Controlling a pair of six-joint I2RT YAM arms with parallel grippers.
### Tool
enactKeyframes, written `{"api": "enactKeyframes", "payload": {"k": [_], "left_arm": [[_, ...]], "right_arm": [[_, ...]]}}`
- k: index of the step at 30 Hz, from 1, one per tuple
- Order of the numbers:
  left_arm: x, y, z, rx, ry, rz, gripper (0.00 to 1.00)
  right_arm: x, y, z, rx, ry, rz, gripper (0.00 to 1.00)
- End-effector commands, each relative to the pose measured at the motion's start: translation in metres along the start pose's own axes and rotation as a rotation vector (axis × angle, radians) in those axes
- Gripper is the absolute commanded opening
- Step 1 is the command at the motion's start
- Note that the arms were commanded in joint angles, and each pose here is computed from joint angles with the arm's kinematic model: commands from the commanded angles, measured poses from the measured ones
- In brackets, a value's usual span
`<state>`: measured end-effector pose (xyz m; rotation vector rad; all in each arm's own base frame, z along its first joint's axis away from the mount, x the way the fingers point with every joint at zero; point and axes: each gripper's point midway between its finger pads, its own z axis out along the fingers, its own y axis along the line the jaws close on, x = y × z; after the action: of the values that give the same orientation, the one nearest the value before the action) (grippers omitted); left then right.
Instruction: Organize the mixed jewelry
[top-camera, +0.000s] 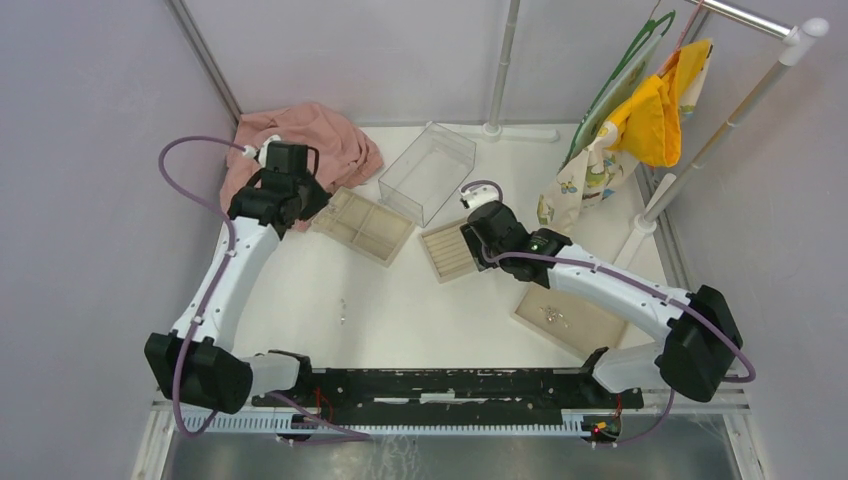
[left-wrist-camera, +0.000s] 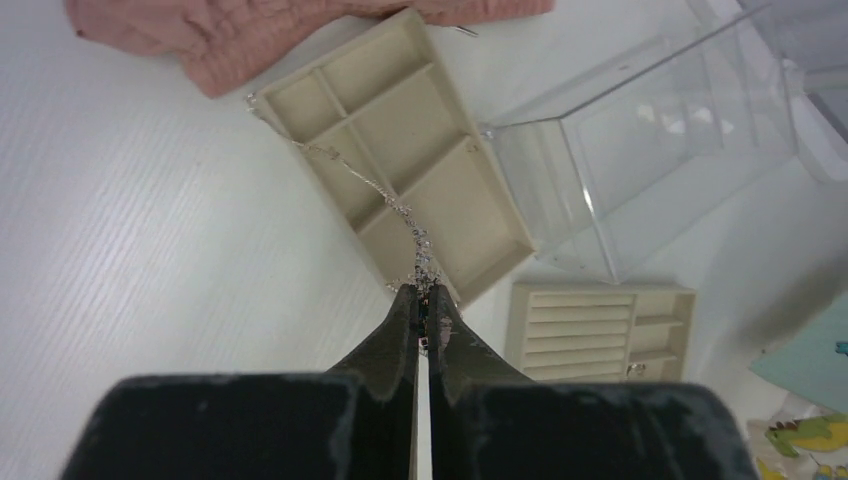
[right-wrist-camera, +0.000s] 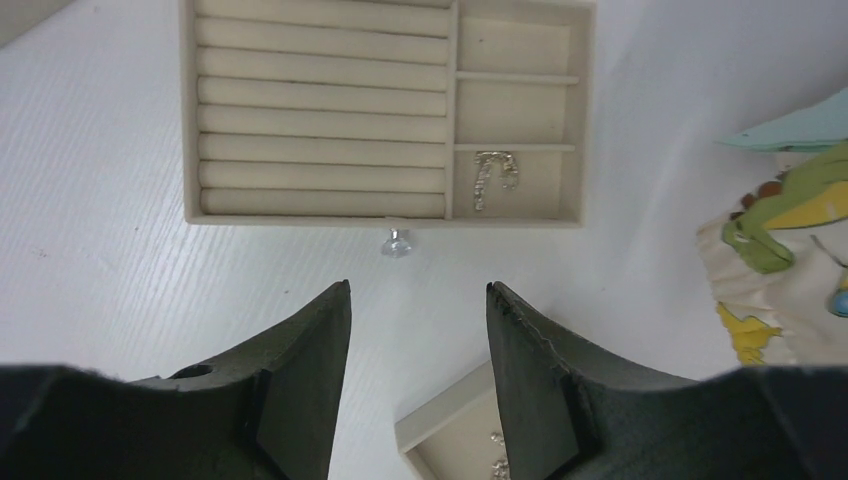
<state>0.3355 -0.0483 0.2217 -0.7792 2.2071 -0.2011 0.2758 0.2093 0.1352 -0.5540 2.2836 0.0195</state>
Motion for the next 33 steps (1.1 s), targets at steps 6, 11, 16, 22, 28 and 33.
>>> {"api": "enactKeyframes", "payload": {"k": [6,11,16,22,28,33], "left_arm": [[-0.015,-0.082,-0.025,0.195,0.008,0.06,0.02],[-0.029,-0.116,-0.045,0.288,-0.017,0.067,0.02],[-0.042,-0.141,-0.058,0.367,-0.037,0.058,0.02],[-0.034,-0.154,-0.039,0.395,-0.009,0.051,0.02],[-0.016,-0.152,-0.01,0.376,0.029,0.051,0.02],[0.0,-0.146,0.003,0.363,0.069,0.05,0.02]], "right_arm": [[-0.023,-0.049,-0.029,0.162,-0.114,0.048,0.58],[-0.012,-0.055,-0.031,0.174,-0.106,0.078,0.59],[-0.001,-0.054,-0.029,0.164,-0.09,0.087,0.59],[0.013,-0.055,-0.028,0.162,-0.062,0.085,0.58],[0.017,-0.057,-0.029,0.174,-0.058,0.086,0.58],[0.019,-0.056,-0.027,0.169,-0.051,0.086,0.59]]}}
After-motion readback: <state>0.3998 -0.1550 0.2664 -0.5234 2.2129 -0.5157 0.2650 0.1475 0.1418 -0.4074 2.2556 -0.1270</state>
